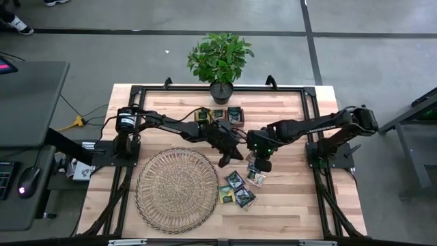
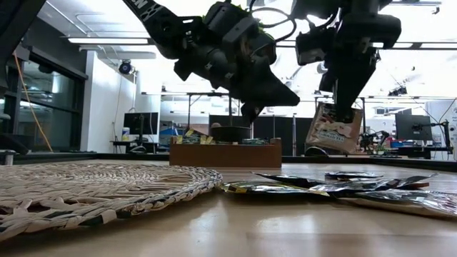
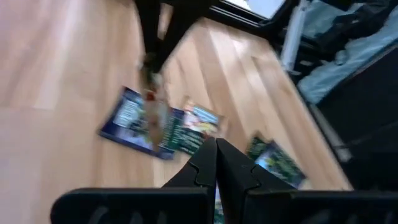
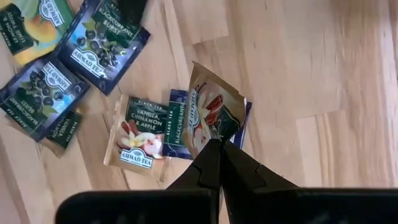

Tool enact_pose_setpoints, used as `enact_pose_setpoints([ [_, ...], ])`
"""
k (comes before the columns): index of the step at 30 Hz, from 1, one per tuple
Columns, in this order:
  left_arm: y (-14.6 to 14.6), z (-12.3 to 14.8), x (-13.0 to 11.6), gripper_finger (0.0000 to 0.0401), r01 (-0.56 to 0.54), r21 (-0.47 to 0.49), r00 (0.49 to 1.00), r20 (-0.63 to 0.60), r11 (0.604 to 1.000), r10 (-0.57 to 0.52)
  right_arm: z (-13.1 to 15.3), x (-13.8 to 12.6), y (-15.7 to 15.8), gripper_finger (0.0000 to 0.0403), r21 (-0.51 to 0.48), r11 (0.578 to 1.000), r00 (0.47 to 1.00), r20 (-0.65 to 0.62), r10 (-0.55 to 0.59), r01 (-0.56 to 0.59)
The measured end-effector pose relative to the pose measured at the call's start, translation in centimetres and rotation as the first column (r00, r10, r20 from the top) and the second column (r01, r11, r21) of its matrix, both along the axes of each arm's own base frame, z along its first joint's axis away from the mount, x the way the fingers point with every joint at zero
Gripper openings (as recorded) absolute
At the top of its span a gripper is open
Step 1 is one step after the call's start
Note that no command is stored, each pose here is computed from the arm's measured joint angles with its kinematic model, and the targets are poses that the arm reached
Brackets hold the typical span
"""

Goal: Pick & Place Tea
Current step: Put the brown tea bag into the middle section of the wooden organizer

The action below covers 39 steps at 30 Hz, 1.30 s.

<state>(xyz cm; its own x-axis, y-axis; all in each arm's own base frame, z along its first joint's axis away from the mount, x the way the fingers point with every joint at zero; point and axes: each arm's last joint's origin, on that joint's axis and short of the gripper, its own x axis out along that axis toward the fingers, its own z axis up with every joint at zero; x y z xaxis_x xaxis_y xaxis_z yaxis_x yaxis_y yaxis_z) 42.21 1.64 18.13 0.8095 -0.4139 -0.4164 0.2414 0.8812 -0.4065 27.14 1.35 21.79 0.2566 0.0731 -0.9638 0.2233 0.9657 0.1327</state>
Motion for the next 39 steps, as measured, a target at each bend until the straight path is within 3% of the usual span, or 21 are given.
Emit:
enact_pose_setpoints([
  [5,0.2,0.0,0.1,0.0001,-0.020,0.115,0.999,0.046,0.993,0.015,0.0,0.0,0.4,0.0000,0.005,1.000,1.000,0.000,-0.005,0.005],
  [9,0.3,0.1,0.2,0.0009,-0.033,0.137,0.998,0.057,0.990,0.025,0.0,0.1,0.5,0.0000,0.011,1.000,1.000,0.011,0.000,-0.001],
  [20,0.2,0.1,0.5,0.0133,-0.045,0.121,0.995,0.090,0.992,0.034,0.3,1.1,0.6,0.0000,0.025,1.000,0.993,0.118,0.002,-0.005],
  [25,0.2,0.4,0.6,0.0163,-0.058,0.109,0.992,0.121,0.992,0.045,0.4,1.4,0.6,0.0000,0.021,1.000,0.988,0.154,0.001,-0.004],
  [32,0.3,0.4,0.6,0.0150,-0.087,0.121,0.990,0.121,0.989,0.072,0.5,1.5,0.5,0.0000,0.011,1.000,0.986,0.164,-0.003,0.001],
  [39,0.4,0.4,0.6,0.0069,-0.094,0.124,0.990,0.121,0.988,0.079,0.5,1.5,0.5,0.0000,0.008,1.000,0.986,0.164,-0.003,0.002],
])
